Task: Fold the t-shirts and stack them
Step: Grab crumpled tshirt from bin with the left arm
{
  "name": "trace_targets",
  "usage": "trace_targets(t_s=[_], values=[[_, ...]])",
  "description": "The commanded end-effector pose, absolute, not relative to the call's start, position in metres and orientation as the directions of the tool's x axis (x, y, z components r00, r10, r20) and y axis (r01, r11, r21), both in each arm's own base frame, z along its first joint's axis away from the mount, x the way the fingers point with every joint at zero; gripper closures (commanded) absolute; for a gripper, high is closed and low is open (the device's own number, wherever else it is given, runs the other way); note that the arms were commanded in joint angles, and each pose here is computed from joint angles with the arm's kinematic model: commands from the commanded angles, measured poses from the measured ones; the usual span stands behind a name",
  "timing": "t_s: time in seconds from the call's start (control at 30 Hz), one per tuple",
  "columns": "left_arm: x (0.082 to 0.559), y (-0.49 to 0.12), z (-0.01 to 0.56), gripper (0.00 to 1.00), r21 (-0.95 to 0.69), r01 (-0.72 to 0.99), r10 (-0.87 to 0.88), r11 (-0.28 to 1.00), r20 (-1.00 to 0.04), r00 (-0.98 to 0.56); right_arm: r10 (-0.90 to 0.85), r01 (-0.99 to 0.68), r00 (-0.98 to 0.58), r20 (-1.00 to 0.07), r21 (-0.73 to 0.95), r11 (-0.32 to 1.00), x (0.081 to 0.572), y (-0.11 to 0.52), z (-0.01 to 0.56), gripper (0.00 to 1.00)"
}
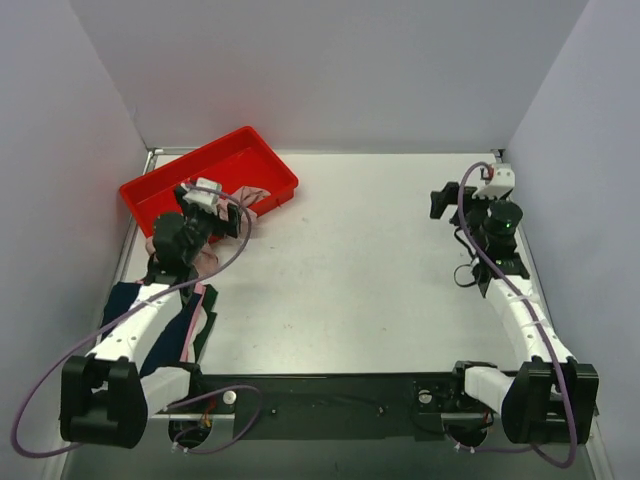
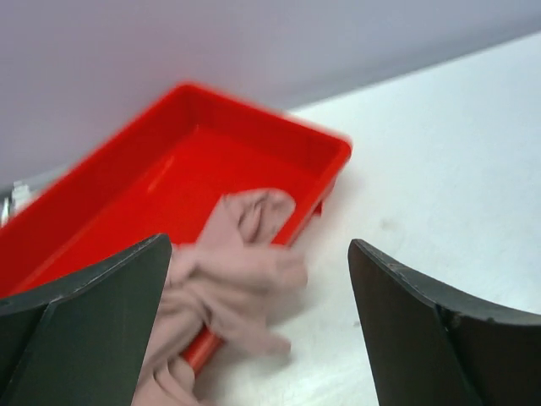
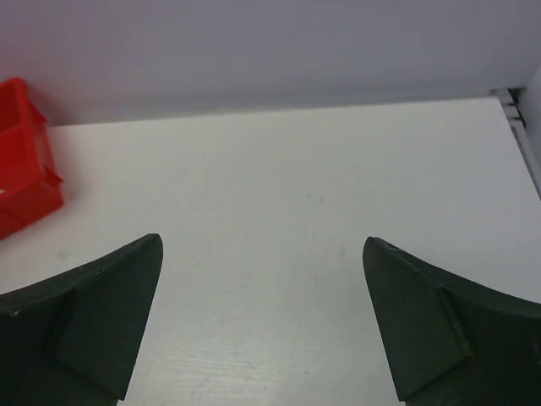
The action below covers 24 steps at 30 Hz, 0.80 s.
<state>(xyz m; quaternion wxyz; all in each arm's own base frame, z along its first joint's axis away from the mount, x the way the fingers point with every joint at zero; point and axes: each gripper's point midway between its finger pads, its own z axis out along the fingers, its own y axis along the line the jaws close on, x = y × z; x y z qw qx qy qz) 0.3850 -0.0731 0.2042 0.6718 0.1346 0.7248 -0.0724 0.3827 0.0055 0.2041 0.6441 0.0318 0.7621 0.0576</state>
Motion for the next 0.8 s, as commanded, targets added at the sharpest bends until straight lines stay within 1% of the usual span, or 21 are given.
trace_targets(t_s=[0.0, 0.03, 0.07, 0.1, 0.13, 0.17, 0.2, 0.23, 0.27, 0.3, 0.33, 0.37, 0.4, 0.53, 0.6, 0.63, 0.67, 0.77], values=[[0.382, -0.103, 0.269, 0.03, 0.030, 0.427, 0.068, 0.904, -0.995, -0.073, 0.234, -0.231, -0.144, -0.961, 0.263, 0.937, 0.398, 0.048, 0.290, 0.00], [0.393, -0.102, 0.286, 0.03, 0.017, 0.411, 0.060, 0.911, -0.994, -0.092, 0.242, -0.278, -0.158, -0.957, 0.279, 0.919, 0.400, 0.059, 0.299, 0.00], [0.398, -0.101, 0.290, 0.03, 0.006, 0.401, 0.058, 0.916, -0.991, -0.119, 0.246, -0.307, -0.154, -0.957, 0.283, 0.908, 0.407, 0.067, 0.312, 0.00], [0.412, -0.098, 0.296, 0.03, -0.003, 0.380, 0.069, 0.925, -0.982, -0.177, 0.233, -0.360, -0.169, -0.958, 0.280, 0.890, 0.406, 0.085, 0.318, 0.00], [0.418, -0.095, 0.288, 0.03, -0.008, 0.368, 0.085, 0.930, -0.968, -0.237, 0.197, -0.387, -0.158, -0.968, 0.244, 0.889, 0.413, 0.093, 0.327, 0.00], [0.430, -0.089, 0.288, 0.03, -0.025, 0.341, 0.093, 0.940, -0.941, -0.325, 0.166, -0.415, -0.185, -0.969, 0.230, 0.880, 0.411, 0.108, 0.323, 0.00], [0.439, -0.086, 0.286, 0.03, -0.029, 0.339, 0.104, 0.940, -0.925, -0.366, 0.108, -0.459, -0.172, -0.979, 0.177, 0.871, 0.413, 0.125, 0.331, 0.00], [0.448, -0.081, 0.269, 0.03, -0.059, 0.336, 0.117, 0.940, -0.870, -0.479, 0.082, -0.465, -0.190, -0.978, 0.163, 0.870, 0.412, 0.132, 0.334, 0.00], [0.440, -0.078, 0.256, 0.03, -0.074, 0.350, 0.149, 0.934, -0.810, -0.567, 0.047, -0.483, -0.237, -0.970, 0.160, 0.861, 0.412, 0.144, 0.321, 0.00], [0.461, -0.072, 0.256, 0.03, -0.066, 0.341, 0.158, 0.938, -0.793, -0.588, 0.046, -0.489, -0.244, -0.969, 0.164, 0.857, 0.413, 0.149, 0.326, 0.00], [0.459, -0.065, 0.259, 0.03, -0.048, 0.333, 0.185, 0.942, -0.755, -0.630, 0.056, -0.491, -0.293, -0.954, 0.201, 0.848, 0.413, 0.157, 0.317, 0.00], [0.471, -0.055, 0.233, 0.03, -0.041, 0.313, 0.197, 0.949, -0.697, -0.689, 0.066, -0.498, -0.303, -0.951, 0.217, 0.840, 0.414, 0.162, 0.321, 0.00], [0.475, -0.043, 0.219, 0.03, -0.029, 0.280, 0.198, 0.959, -0.639, -0.744, 0.077, -0.501, -0.336, -0.939, 0.247, 0.829, 0.412, 0.172, 0.315, 0.00], [0.478, -0.017, 0.183, 0.03, -0.006, 0.227, 0.193, 0.974, -0.506, -0.841, 0.035, -0.523, -0.384, -0.923, 0.249, 0.815, 0.406, 0.197, 0.298, 0.00], [0.479, -0.013, 0.169, 0.03, -0.007, 0.216, 0.187, 0.976, -0.469, -0.863, 0.017, -0.535, -0.405, -0.914, 0.252, 0.806, 0.403, 0.209, 0.289, 0.00], [0.479, 0.002, 0.163, 0.03, -0.006, 0.186, 0.163, 0.983, -0.453, -0.876, 0.013, -0.539, -0.413, -0.910, 0.256, 0.803, 0.402, 0.213, 0.286, 0.00], [0.480, 0.007, 0.155, 0.03, -0.006, 0.176, 0.155, 0.984, -0.439, -0.885, 0.003, -0.531, -0.443, -0.897, 0.265, 0.805, 0.399, 0.214, 0.277, 0.00], [0.477, 0.019, 0.134, 0.03, 0.006, 0.152, 0.142, 0.988, -0.402, -0.905, -0.010, -0.532, -0.468, -0.884, 0.272, 0.802, 0.396, 0.222, 0.268, 0.01]])
